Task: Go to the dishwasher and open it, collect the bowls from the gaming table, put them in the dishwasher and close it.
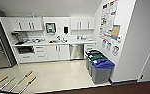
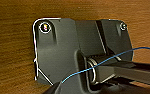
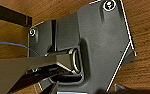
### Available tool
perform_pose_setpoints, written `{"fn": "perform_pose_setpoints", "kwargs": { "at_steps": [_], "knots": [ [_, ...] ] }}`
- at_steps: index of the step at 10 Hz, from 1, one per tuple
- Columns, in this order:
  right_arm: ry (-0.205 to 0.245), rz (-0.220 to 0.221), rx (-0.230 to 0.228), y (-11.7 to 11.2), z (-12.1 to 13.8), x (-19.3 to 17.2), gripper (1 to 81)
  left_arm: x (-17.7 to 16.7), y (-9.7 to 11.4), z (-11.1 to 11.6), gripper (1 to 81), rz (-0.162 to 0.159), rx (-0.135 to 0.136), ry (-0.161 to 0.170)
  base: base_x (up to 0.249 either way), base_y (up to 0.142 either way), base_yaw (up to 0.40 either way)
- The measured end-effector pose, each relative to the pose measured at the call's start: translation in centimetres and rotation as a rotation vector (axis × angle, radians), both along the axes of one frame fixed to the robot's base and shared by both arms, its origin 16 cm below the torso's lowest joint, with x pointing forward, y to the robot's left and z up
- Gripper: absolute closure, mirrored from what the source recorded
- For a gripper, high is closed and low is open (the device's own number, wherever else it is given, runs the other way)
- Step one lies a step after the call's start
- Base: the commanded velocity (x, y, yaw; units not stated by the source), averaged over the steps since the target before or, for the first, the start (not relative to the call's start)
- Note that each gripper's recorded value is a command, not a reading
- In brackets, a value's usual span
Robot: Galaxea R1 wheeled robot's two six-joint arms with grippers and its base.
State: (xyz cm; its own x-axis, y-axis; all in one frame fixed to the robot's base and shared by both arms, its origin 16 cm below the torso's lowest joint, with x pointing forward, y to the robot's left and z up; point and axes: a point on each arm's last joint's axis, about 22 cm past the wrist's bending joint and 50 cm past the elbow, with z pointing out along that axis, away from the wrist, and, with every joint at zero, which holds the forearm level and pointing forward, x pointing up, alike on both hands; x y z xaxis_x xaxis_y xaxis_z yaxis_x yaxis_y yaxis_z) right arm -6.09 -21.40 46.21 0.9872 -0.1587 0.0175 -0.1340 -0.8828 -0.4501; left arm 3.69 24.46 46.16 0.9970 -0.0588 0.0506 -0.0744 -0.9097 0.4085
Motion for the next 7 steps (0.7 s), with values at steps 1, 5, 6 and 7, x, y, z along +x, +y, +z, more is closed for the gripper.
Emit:
{"fn": "perform_pose_setpoints", "kwargs": {
  "at_steps": [1, 5, 6, 7],
  "knots": [
    [-0.001, 0.000, -0.003, -0.12, -0.04, 0.07, 1.0, 0.05, -0.22, 0.00, 1.0, 0.001, -0.003, -0.002, 0.161, 0.000, 0.000],
    [-0.001, 0.000, -0.004, -0.18, -0.07, 0.06, 1.0, 0.05, -0.46, 0.00, 1.0, 0.001, -0.006, -0.003, 0.166, 0.000, 0.000],
    [-0.001, 0.000, -0.004, -0.19, -0.07, 0.06, 1.0, 0.05, -0.46, 0.00, 1.0, 0.001, -0.006, -0.003, 0.167, 0.000, 0.000],
    [-0.001, 0.000, -0.004, -0.21, -0.07, 0.06, 1.0, 0.07, -0.49, 0.01, 1.0, 0.001, -0.006, -0.003, 0.168, 0.000, 0.000]
  ]
}}
